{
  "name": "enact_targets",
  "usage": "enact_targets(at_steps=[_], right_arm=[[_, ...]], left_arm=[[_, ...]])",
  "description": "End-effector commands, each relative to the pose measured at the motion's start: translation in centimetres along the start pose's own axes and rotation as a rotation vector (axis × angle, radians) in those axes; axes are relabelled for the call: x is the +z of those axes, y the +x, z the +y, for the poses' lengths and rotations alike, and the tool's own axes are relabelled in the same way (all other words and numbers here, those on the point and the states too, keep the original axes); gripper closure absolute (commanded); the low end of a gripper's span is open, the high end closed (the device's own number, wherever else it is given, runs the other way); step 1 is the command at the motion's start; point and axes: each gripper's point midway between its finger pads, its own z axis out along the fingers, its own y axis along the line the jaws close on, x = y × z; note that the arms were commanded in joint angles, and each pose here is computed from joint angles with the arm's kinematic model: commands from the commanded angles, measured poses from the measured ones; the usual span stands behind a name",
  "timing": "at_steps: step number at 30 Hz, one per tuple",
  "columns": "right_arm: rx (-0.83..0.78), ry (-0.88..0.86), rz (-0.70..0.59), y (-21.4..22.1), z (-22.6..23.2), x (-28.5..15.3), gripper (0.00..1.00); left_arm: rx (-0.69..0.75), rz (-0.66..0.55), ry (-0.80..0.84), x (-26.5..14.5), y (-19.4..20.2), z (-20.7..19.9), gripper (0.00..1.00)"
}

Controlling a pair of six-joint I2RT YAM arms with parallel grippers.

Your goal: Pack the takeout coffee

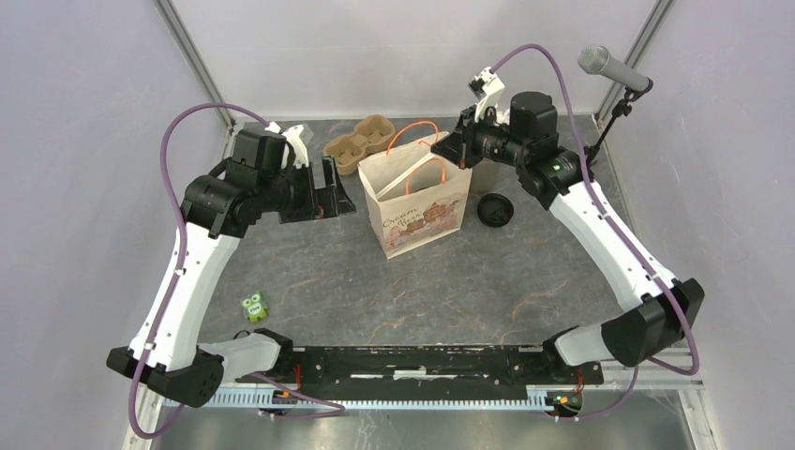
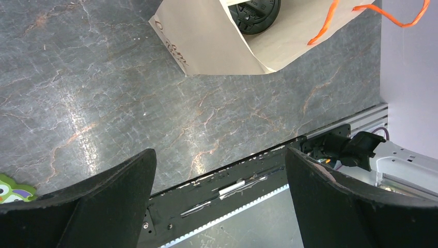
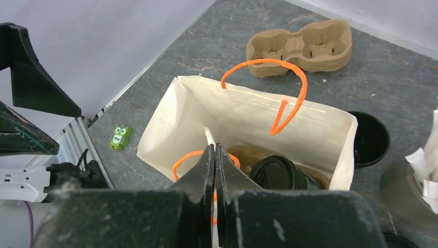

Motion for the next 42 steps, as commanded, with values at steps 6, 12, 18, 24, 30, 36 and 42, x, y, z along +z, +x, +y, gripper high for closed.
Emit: enact_targets(at_steps=[6, 12, 18, 24, 30, 36, 42], right_arm=[[-0.033, -0.041, -0.056, -3.1, 1.3, 1.1, 0.93], [-0.118, -0.025, 0.067, -1.6, 1.3, 3.0, 0.83], [-0.162, 0.073, 0.061, -3.9, 0.7, 1.9, 0.59], [-0.183, 0.238, -0.035, -6.9, 0.2, -2.8, 0.17], [-0.193, 0.350, -0.101, -6.9, 0.3, -8.2, 0.02], [-0.026, 0.507, -0.181, -4.4, -1.2, -12.1, 0.02], [0.039, 0.607, -0.141, 0.3, -2.5, -15.1, 0.02]], left_arm=[[0.029, -0.078, 0.012, -0.9, -1.6, -0.4, 0.00], [0.032, -0.080, 0.000, -0.9, -1.5, -0.1, 0.00], [0.031, -0.099, 0.018, -1.2, -2.1, -0.7, 0.00], [0.034, -0.142, 0.067, -2.2, -4.2, -2.5, 0.00], [0.060, -0.296, 0.165, -4.7, -7.4, -5.0, 0.00], [0.091, -0.438, 0.282, -6.5, -8.8, -6.9, 0.00], [0.139, -0.402, 0.253, -5.8, -5.7, -5.1, 0.00]])
